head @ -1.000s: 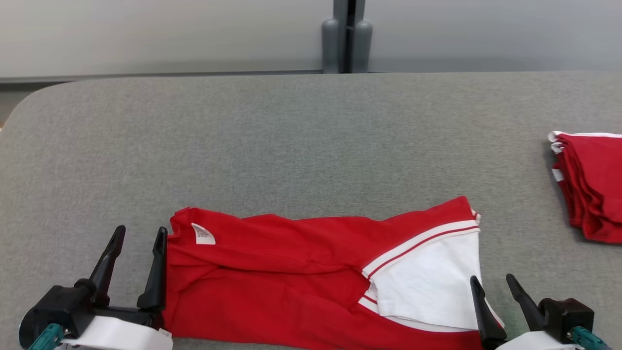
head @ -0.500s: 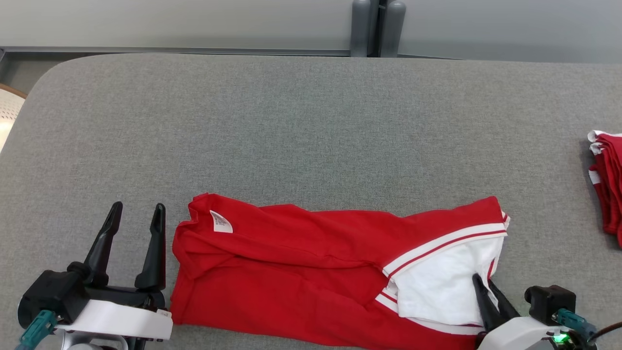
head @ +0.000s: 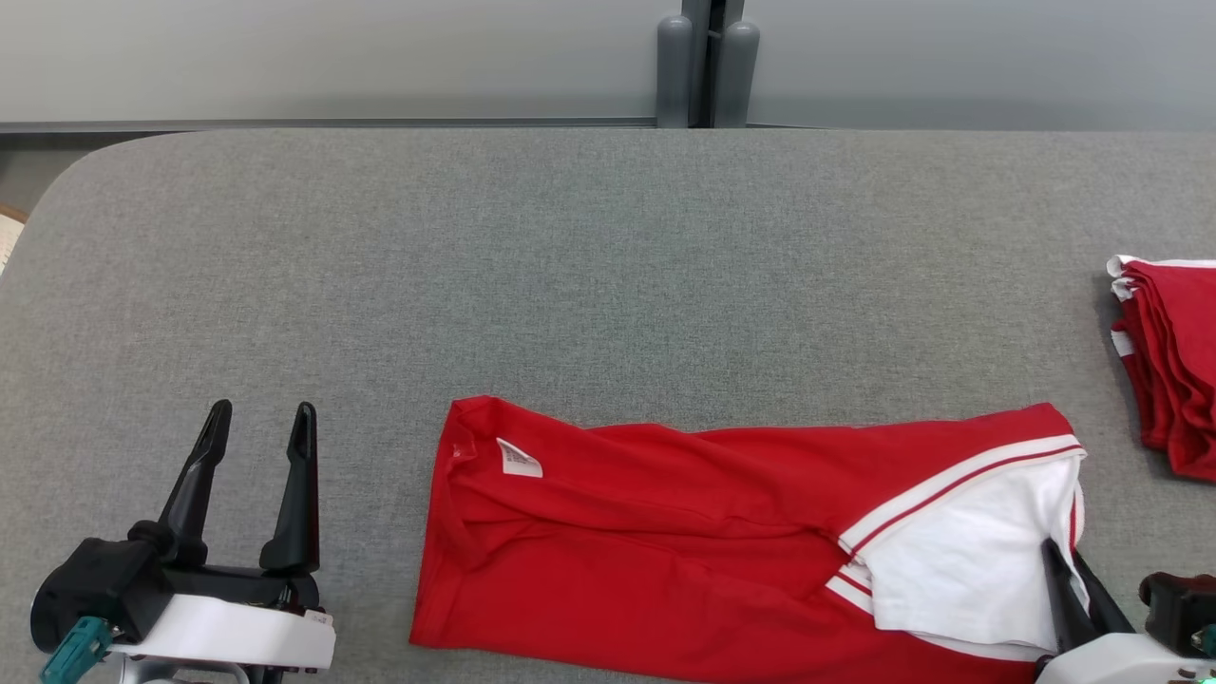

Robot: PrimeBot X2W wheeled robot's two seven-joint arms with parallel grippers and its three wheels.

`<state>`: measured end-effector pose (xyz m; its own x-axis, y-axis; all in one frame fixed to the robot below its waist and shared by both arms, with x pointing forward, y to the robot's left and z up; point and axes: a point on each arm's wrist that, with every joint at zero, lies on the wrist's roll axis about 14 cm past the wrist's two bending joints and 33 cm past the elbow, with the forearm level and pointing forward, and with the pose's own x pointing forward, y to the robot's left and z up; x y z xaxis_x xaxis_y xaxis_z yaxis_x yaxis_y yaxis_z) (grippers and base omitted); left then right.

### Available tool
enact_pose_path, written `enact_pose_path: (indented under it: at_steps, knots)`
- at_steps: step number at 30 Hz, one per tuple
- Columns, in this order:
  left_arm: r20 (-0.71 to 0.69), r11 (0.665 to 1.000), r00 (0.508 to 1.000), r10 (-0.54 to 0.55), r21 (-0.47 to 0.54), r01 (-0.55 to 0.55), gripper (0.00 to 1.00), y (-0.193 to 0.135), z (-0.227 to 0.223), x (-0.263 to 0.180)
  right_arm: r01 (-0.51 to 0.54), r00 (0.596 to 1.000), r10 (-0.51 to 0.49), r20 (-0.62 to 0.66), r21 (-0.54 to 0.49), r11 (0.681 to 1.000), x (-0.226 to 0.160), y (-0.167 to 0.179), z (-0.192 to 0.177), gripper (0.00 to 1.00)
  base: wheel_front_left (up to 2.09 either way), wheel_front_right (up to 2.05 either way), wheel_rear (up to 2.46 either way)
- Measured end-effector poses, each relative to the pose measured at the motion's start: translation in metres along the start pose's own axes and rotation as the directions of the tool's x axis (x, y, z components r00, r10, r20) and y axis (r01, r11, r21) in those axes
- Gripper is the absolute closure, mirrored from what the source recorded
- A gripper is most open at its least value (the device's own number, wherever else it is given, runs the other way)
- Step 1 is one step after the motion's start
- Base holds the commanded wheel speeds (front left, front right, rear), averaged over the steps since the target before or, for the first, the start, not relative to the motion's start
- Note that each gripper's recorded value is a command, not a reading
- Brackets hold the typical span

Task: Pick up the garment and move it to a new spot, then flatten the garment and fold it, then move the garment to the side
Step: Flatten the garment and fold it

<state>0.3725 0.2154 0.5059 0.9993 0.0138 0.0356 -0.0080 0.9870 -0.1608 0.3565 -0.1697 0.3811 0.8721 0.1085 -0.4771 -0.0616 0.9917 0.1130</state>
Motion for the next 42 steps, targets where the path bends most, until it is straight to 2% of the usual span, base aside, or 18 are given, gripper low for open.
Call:
enact_pose_path:
  at_steps: [4, 8, 12, 15, 18, 21, 26, 29, 33, 38, 39, 40, 41, 42]
  knots:
    - [0.007, 1.000, 1.000, -0.005, -0.001, 0.005, 0.00, -0.003, 0.002, 0.000, 0.039, 0.999, -0.039, 0.016, -0.011, 0.999, -0.006, -0.014, 0.009, 1.00, 0.00, 0.00, 0.00]
    - [0.008, 1.000, 1.000, -0.007, 0.001, 0.007, 0.00, -0.004, 0.002, -0.002, 0.001, 0.998, 0.001, 0.056, -0.034, 0.999, -0.007, 0.001, 0.028, 1.00, 0.00, 0.00, 0.00]
    - [0.010, 1.000, 1.000, -0.014, 0.001, 0.014, 0.00, -0.006, 0.002, -0.004, -0.094, 0.984, 0.108, 0.143, -0.101, 0.990, -0.008, 0.039, 0.065, 1.00, 0.00, 0.00, 0.00]
    - [0.018, 1.000, 1.000, -0.021, 0.000, 0.021, 0.00, -0.009, 0.005, -0.004, -0.207, 0.955, 0.234, 0.185, -0.150, 0.967, -0.011, 0.084, 0.088, 1.00, 0.00, 0.00, 0.00]
    - [0.023, 1.000, 0.999, -0.026, -0.001, 0.026, 0.00, -0.010, 0.006, -0.004, -0.354, 0.901, 0.382, 0.207, -0.160, 0.921, -0.017, 0.134, 0.103, 1.00, 0.00, 0.00, 0.00]
    - [0.022, 1.000, 0.999, -0.027, -0.002, 0.027, 0.00, -0.011, 0.007, -0.006, -0.496, 0.828, 0.521, 0.209, -0.162, 0.853, -0.022, 0.182, 0.109, 1.00, 0.00, 0.00, 0.00]
    - [0.016, 1.000, 0.999, -0.030, -0.002, 0.030, 0.00, -0.011, 0.007, -0.009, -0.692, 0.690, 0.709, 0.148, -0.155, 0.705, -0.032, 0.251, 0.094, 1.00, 0.00, 0.00, 0.00]
    - [0.016, 1.000, 1.000, -0.025, -0.003, 0.025, 0.00, -0.009, 0.007, -0.010, -0.756, 0.630, 0.773, 0.081, -0.166, 0.633, -0.034, 0.278, 0.076, 1.00, 0.00, 0.00, 0.00]
    - [0.012, 1.000, 1.000, -0.011, -0.003, 0.011, 0.00, -0.004, 0.006, -0.011, -0.800, 0.587, 0.809, 0.016, -0.142, 0.583, -0.029, 0.295, 0.054, 1.00, 0.00, 0.00, 0.00]
    - [-0.006, 1.000, 1.000, 0.012, 0.002, -0.012, 0.00, 0.006, 0.001, -0.010, -0.822, 0.566, 0.823, -0.045, -0.099, 0.560, -0.017, 0.303, 0.031, 1.00, 0.00, 0.00, 0.00]
    - [-0.007, 1.000, 1.000, 0.017, 0.002, -0.017, 0.00, 0.007, 0.000, -0.009, -0.824, 0.564, 0.824, -0.048, -0.091, 0.559, -0.015, 0.303, 0.029, 0.89, 0.00, 0.00, 0.00]
    - [-0.005, 1.000, 1.000, 0.022, 0.003, -0.022, 0.00, 0.009, 0.001, -0.008, -0.827, 0.559, 0.827, -0.051, -0.092, 0.554, -0.013, 0.305, 0.028, 0.56, 0.00, 0.00, 0.00]
    - [-0.002, 1.000, 1.000, 0.024, 0.003, -0.024, 0.00, 0.010, 0.001, -0.007, -0.831, 0.554, 0.831, -0.053, -0.097, 0.548, -0.013, 0.306, 0.028, 0.00, 0.00, 0.00, 0.00]
    - [-0.002, 1.000, 1.000, 0.027, 0.003, -0.027, 0.00, 0.011, 0.001, -0.007, -0.835, 0.547, 0.836, -0.046, -0.103, 0.541, -0.013, 0.308, 0.029, 0.00, 0.00, 0.00, 0.00]
